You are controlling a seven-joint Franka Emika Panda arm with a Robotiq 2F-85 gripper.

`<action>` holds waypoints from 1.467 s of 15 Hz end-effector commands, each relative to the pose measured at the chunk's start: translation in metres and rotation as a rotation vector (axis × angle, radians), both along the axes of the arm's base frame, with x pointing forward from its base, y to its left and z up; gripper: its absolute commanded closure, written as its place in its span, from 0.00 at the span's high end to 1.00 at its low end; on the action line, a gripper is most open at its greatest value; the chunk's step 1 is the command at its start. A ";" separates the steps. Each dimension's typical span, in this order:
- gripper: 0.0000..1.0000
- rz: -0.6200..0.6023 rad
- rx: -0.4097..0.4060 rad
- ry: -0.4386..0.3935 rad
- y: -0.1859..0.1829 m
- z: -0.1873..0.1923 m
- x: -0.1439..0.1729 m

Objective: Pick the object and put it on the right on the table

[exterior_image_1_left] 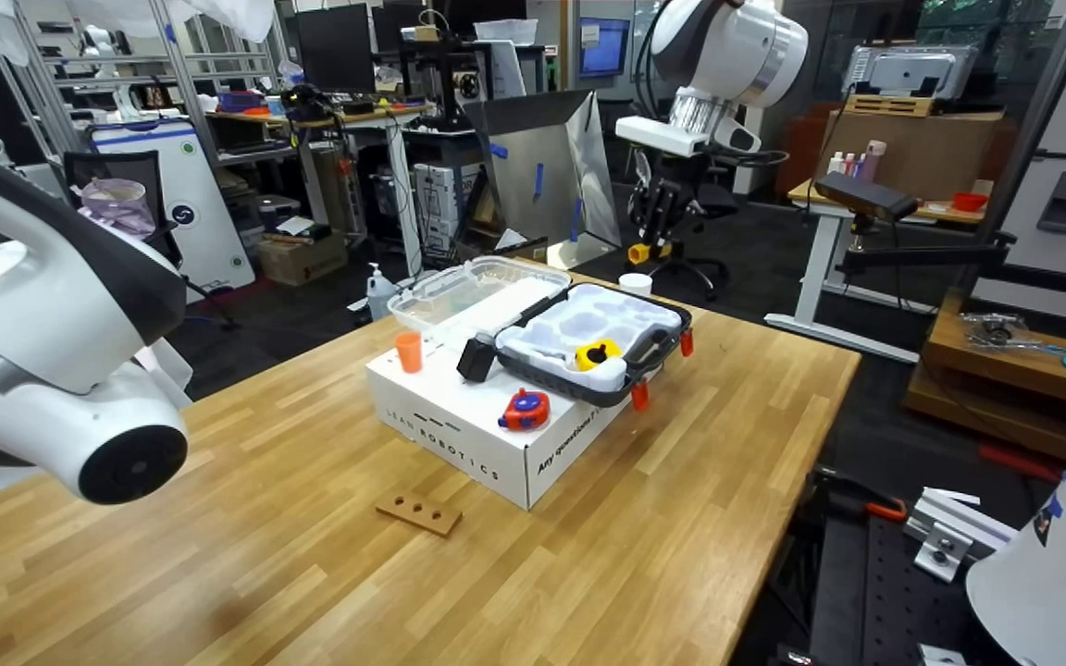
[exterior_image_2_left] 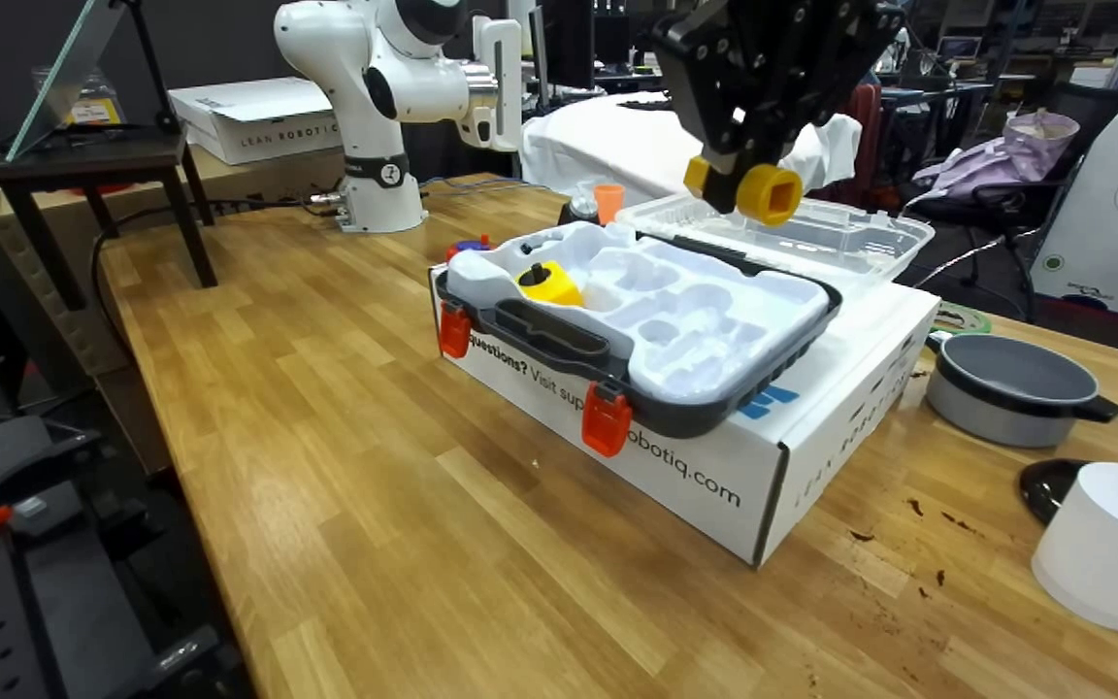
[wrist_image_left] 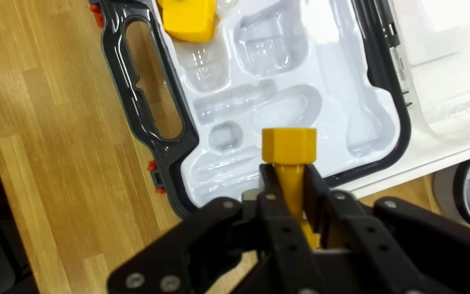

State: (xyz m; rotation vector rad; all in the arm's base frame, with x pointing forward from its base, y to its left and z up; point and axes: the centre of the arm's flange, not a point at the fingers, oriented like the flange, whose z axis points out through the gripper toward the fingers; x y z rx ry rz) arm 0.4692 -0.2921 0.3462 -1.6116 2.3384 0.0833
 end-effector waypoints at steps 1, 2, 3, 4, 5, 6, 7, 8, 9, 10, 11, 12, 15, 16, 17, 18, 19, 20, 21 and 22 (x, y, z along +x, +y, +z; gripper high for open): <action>0.19 0.000 0.000 0.000 0.000 0.000 0.000; 0.19 -0.001 0.000 0.000 0.000 0.000 0.000; 0.19 -0.001 0.000 0.000 0.000 0.000 0.000; 0.05 -0.001 0.000 0.000 0.000 0.000 0.000; 0.05 -0.012 0.001 0.006 -0.001 -0.001 0.003; 0.05 -0.039 0.001 0.008 -0.004 -0.004 0.008; 0.05 -0.089 0.008 0.012 -0.010 -0.007 0.014; 0.05 -0.164 0.029 0.017 -0.019 -0.011 0.020; 0.05 -0.224 0.031 0.017 -0.030 -0.017 0.027; 0.05 -0.278 0.037 0.021 -0.039 -0.021 0.031; 0.05 -0.337 0.041 0.025 -0.050 -0.027 0.035; 0.05 -0.393 0.045 0.030 -0.062 -0.033 0.037; 0.05 -0.566 0.045 0.036 -0.097 -0.047 0.039; 0.05 -0.623 0.039 0.036 -0.106 -0.050 0.037; 0.05 -0.680 0.025 0.032 -0.117 -0.053 0.035; 0.05 -0.735 0.010 0.031 -0.127 -0.057 0.031; 0.05 -0.794 0.000 0.032 -0.135 -0.061 0.027; 0.05 -0.845 -0.008 0.035 -0.141 -0.064 0.024; 0.05 -0.888 -0.017 0.039 -0.146 -0.069 0.018; 0.05 -0.929 -0.016 0.051 -0.149 -0.075 0.014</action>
